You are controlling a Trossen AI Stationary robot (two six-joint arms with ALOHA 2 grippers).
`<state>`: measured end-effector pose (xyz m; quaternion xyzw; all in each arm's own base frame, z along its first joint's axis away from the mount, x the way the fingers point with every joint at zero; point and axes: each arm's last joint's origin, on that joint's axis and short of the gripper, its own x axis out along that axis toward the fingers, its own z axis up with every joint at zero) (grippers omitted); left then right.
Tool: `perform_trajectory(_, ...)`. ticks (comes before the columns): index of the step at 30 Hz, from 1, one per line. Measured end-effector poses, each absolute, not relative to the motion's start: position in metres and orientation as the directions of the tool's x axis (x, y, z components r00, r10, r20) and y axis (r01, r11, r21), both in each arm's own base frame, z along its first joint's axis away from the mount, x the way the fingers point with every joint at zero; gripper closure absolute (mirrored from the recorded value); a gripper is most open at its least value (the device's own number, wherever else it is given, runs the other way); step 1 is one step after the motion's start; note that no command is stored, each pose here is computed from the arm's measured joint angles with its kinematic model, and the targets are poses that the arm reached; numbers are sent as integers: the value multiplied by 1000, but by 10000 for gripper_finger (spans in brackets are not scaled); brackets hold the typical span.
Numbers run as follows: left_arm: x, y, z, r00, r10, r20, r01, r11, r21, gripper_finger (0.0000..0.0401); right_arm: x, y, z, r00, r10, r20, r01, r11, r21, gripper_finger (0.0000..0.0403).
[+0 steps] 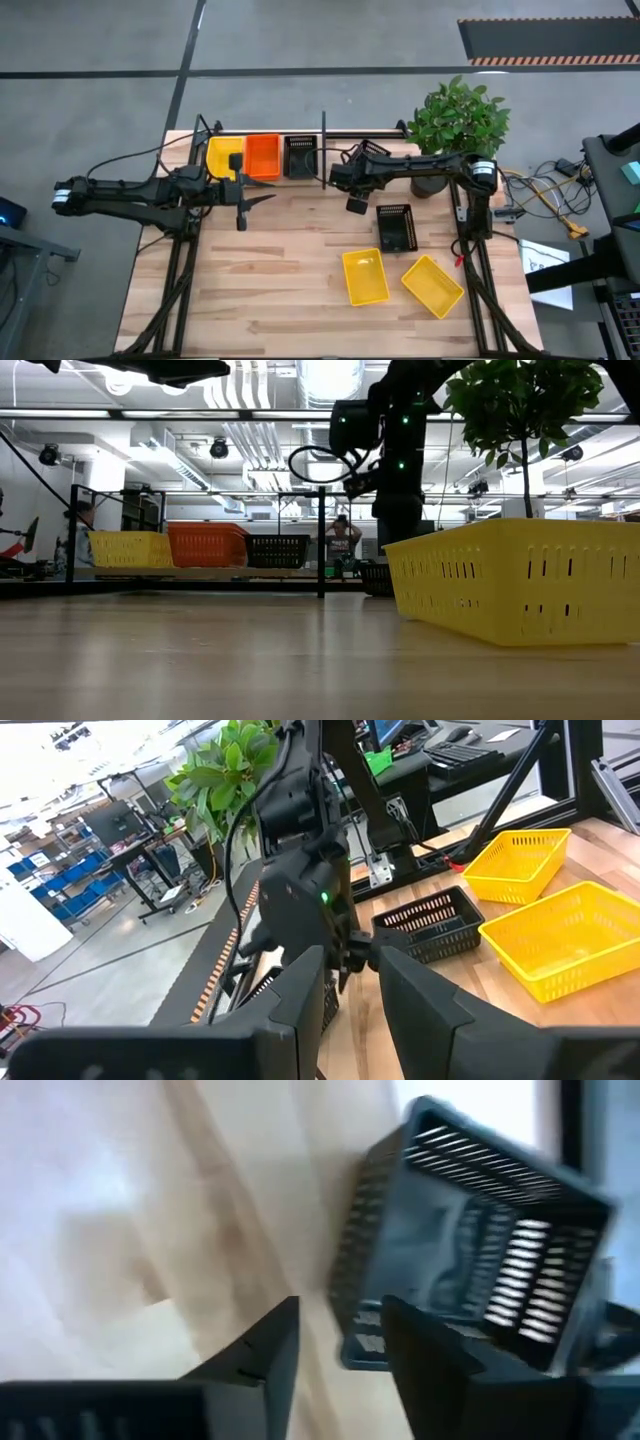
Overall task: Stack baskets on shelf by color
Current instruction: Stack the top black bin on the black bin on the shelf
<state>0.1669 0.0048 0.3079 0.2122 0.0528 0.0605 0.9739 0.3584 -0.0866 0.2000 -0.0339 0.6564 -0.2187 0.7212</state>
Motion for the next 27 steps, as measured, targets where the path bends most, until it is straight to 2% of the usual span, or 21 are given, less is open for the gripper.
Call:
perform_trajectory(5,167,5,308,987,141,-79,-95,903,420,317,358,-94,200,37,-422,-906,289,872,-394,214)
perform_trajectory(9,167,5,308,987,141,-81,-94,902,420,317,357,-100,197,45,-424,-905,310,867,-391,194)
perform_trajectory(23,167,5,307,987,141,-82,-94,902,421,317,349,-105,161,114,-369,-922,368,878,-306,197)
perform_trajectory(27,167,5,307,987,141,-82,-94,902,421,317,348,-105,159,109,-368,-924,366,879,-307,218)
